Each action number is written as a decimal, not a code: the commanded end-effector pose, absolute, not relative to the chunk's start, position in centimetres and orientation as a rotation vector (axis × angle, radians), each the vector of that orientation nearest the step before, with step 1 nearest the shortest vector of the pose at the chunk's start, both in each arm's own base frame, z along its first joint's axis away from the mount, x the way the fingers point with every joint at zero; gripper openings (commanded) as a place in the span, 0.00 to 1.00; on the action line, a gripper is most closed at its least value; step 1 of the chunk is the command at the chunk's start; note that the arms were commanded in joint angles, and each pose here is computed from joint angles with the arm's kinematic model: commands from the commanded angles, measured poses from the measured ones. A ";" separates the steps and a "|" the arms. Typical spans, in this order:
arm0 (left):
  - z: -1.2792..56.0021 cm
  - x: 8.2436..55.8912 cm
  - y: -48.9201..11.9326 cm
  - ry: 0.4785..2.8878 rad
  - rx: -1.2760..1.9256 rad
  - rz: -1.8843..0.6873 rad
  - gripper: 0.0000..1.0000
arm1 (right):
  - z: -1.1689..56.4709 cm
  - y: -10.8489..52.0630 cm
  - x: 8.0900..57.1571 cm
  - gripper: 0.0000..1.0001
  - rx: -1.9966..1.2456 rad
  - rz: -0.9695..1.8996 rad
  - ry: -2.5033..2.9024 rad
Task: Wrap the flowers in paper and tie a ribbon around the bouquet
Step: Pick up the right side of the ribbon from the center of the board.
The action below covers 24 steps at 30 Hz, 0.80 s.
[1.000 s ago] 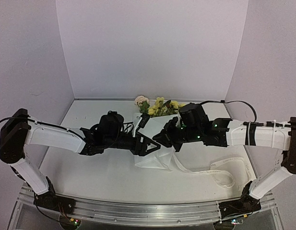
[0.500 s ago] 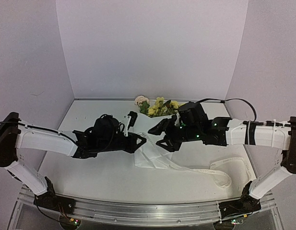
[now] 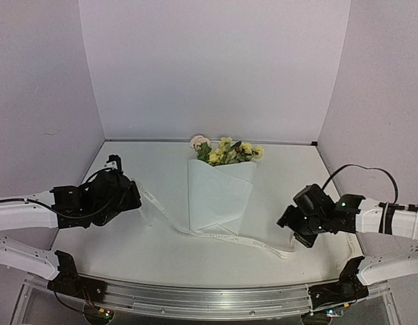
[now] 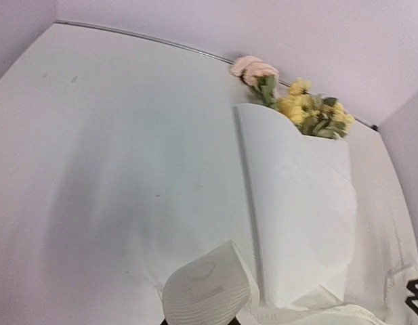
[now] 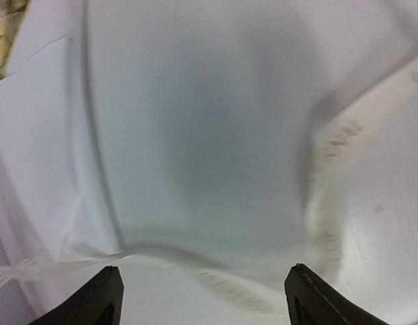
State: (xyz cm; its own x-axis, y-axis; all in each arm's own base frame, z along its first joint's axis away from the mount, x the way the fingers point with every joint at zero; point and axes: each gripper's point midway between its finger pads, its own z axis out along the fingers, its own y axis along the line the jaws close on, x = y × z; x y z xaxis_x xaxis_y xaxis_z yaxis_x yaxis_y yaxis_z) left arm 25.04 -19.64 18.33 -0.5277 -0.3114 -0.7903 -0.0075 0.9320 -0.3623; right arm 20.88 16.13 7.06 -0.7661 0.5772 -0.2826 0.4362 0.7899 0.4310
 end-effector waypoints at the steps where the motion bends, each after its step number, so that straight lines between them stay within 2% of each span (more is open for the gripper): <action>1: 17.5 23.9 -13.6 2.060 -0.389 -0.185 0.00 | 4.4 10.1 19.8 0.82 0.887 0.216 2.513; 7: 17.2 23.4 -11.8 2.048 -0.451 -0.135 0.00 | 2.6 9.0 20.5 0.82 0.966 0.119 2.524; 18: 17.5 23.3 -11.7 2.038 -0.463 -0.147 0.00 | 2.6 11.6 24.6 0.82 1.095 0.273 2.434; 24: 17.7 23.4 -11.8 2.035 -0.456 -0.151 0.00 | 1.6 12.7 25.0 0.73 1.168 0.289 2.456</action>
